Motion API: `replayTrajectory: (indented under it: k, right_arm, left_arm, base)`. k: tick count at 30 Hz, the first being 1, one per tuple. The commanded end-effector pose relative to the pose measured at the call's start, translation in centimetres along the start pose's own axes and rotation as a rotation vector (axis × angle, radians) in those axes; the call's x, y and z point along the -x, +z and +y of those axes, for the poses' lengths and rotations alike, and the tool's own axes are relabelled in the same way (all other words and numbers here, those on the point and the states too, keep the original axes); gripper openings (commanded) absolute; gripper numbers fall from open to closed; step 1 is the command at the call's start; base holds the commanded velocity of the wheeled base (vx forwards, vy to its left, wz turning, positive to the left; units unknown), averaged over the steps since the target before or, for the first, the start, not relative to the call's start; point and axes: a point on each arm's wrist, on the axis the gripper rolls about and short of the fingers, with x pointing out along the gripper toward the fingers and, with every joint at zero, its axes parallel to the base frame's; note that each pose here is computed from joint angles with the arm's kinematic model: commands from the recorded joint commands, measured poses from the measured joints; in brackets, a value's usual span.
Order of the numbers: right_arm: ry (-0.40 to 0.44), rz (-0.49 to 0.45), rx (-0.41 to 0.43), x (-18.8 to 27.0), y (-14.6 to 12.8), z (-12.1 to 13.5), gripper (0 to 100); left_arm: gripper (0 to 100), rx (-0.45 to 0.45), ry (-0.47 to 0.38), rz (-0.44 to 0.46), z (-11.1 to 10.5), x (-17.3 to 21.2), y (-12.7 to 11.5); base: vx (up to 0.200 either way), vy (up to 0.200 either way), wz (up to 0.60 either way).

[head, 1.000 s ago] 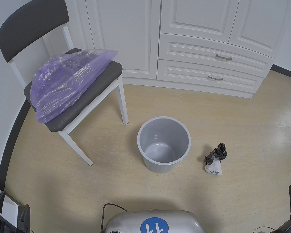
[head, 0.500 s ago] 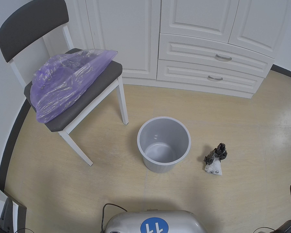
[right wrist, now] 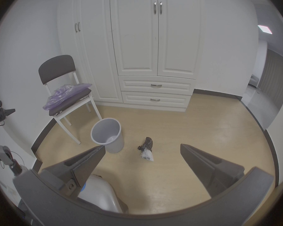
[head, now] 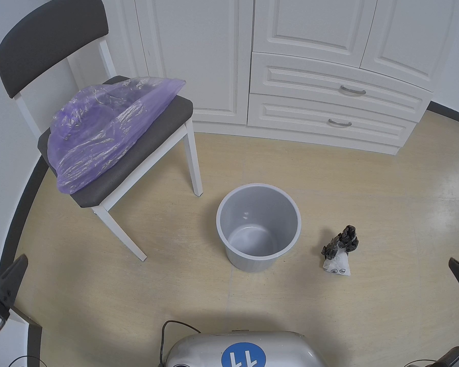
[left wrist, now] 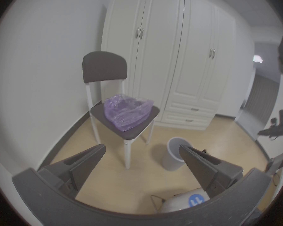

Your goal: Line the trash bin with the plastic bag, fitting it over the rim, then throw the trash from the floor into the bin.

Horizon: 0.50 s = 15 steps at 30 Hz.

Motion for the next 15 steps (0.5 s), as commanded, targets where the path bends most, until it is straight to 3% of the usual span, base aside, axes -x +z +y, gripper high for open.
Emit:
replayTrajectory:
  k: [1,4,7,15]
  right_arm:
    - [0.062,0.081,-0.009,-5.4,3.7,0.4,100]
    - [0.107,-0.014,-0.038,-6.4,4.9,1.0,100]
    - [0.110,-0.031,-0.042,-6.5,5.1,1.1,100]
    - [0.117,-0.089,-0.081,-5.8,6.3,1.1,100]
  left_arm:
    - [100,-0.116,0.134,0.215,0.9,-6.2,1.8]
    - [100,-0.172,0.131,0.237,0.7,-7.2,2.2]
    - [100,-0.180,0.118,0.247,0.6,-7.7,2.4]
    - [100,-0.200,0.211,0.338,1.1,-11.5,2.9]
  base:
    - [0.000,0.000,0.00]
    - [0.000,0.000,0.00]
    - [0.000,0.000,0.00]
    - [0.000,0.000,0.00]
